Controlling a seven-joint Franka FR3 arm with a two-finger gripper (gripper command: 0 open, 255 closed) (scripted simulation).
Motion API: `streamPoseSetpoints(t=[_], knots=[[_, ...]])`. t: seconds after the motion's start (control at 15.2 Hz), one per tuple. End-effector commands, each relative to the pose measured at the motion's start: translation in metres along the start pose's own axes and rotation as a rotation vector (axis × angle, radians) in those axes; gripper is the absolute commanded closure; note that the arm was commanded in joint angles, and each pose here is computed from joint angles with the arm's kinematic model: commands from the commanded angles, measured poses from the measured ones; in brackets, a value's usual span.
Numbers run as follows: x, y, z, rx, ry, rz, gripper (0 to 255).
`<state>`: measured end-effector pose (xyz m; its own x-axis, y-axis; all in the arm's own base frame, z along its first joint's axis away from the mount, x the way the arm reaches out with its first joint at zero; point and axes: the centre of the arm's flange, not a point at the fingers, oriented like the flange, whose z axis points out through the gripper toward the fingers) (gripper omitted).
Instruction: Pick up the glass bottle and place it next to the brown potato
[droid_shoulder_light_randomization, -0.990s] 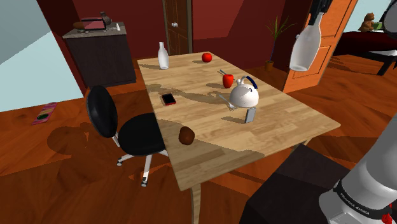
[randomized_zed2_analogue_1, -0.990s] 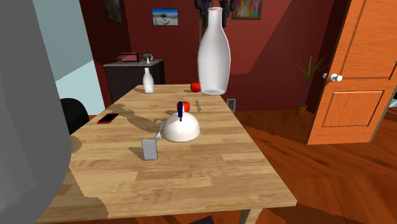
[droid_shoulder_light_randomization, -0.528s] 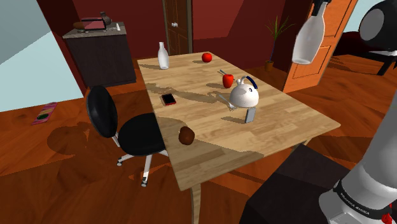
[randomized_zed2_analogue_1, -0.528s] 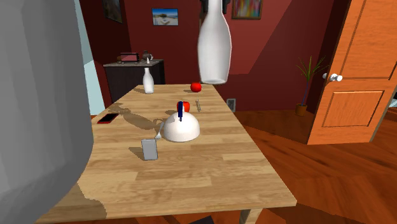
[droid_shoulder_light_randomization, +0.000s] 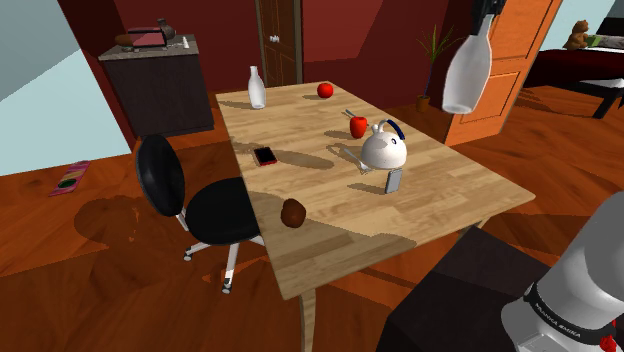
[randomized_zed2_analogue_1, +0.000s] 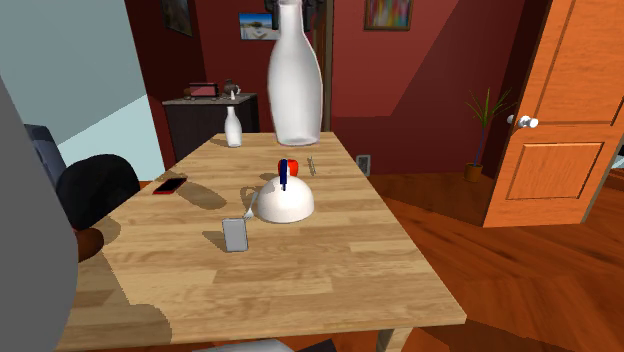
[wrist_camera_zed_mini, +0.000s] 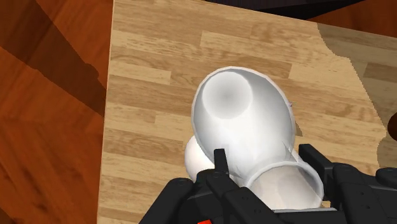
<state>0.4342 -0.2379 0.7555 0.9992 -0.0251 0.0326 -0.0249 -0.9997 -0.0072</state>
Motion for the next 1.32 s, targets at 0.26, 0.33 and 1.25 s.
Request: streamPoseSetpoints(t=[0.26,0.33,1.25], knots=[[0.010,-0.075,0.022,-0.001,0.000,0.002,255],[0.011,-0.088,0.025,-0.001,0.000,0.002,255],[0.029,-0.265,0.075,-0.001,0.000,0.002,255]])
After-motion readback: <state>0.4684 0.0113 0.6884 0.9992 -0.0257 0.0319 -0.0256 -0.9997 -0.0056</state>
